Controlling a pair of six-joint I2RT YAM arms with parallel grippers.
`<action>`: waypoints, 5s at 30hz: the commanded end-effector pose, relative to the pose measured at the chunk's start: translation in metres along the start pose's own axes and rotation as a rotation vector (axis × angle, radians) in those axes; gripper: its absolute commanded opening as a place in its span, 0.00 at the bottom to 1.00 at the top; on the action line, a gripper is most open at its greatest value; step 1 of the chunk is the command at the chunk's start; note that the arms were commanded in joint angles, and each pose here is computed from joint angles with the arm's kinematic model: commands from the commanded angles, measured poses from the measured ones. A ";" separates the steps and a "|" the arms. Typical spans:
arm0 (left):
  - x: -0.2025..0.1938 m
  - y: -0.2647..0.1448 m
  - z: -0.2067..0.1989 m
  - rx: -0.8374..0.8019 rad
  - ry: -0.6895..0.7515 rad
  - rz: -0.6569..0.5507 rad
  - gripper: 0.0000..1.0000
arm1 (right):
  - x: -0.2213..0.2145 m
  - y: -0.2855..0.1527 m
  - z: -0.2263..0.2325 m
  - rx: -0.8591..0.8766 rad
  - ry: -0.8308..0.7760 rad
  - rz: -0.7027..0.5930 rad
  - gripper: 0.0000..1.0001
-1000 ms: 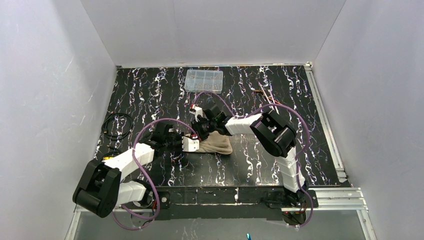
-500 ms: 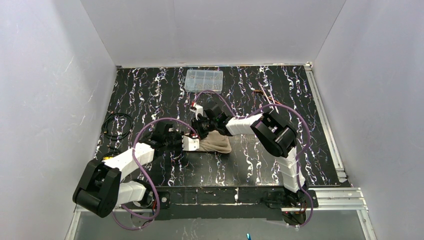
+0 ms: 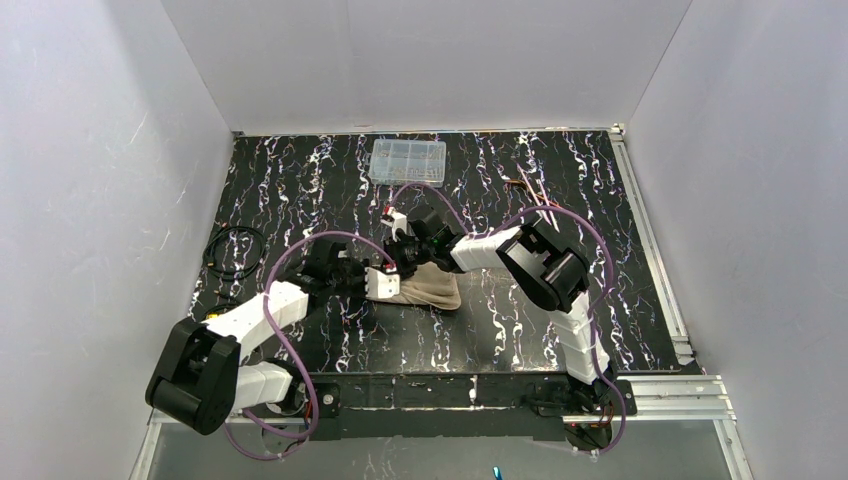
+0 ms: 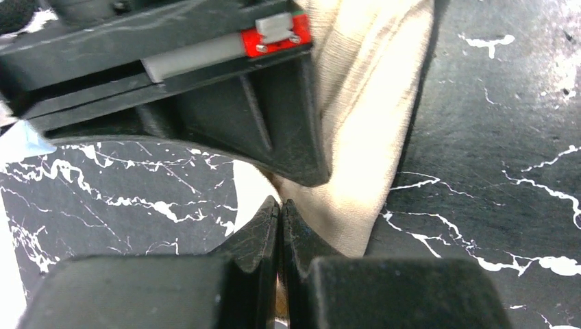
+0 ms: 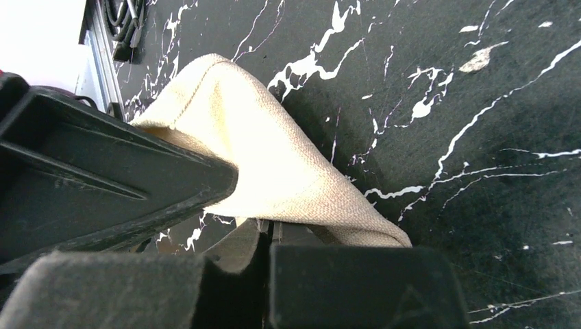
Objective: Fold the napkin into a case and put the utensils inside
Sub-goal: Stuff the top corner of the smaller-rectangle-folded napkin into the folded napkin.
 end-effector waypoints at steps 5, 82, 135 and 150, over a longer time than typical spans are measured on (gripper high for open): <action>-0.030 0.012 -0.033 -0.118 0.122 0.063 0.00 | 0.017 0.000 0.004 0.010 0.002 -0.023 0.01; -0.036 0.006 -0.035 -0.148 0.311 0.073 0.00 | 0.003 -0.140 0.004 -0.176 -0.933 0.321 0.08; 0.070 -0.024 0.017 -0.183 -0.285 -0.120 0.74 | -0.005 -0.107 -0.063 0.037 -0.522 0.391 0.08; 0.066 0.024 0.009 -0.293 -0.554 -0.030 0.85 | -0.004 -0.109 -0.044 0.086 -0.492 0.302 0.08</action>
Point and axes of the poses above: each gripper's point midway between its finger pads, its own y axis out along the fingers, its own z axis along the line the jaws close on, x = y × z, the point moved 3 cm from there along -y, back along the fingers, and after that the axes turned 10 degrees about -y, right-handed, at the moved point
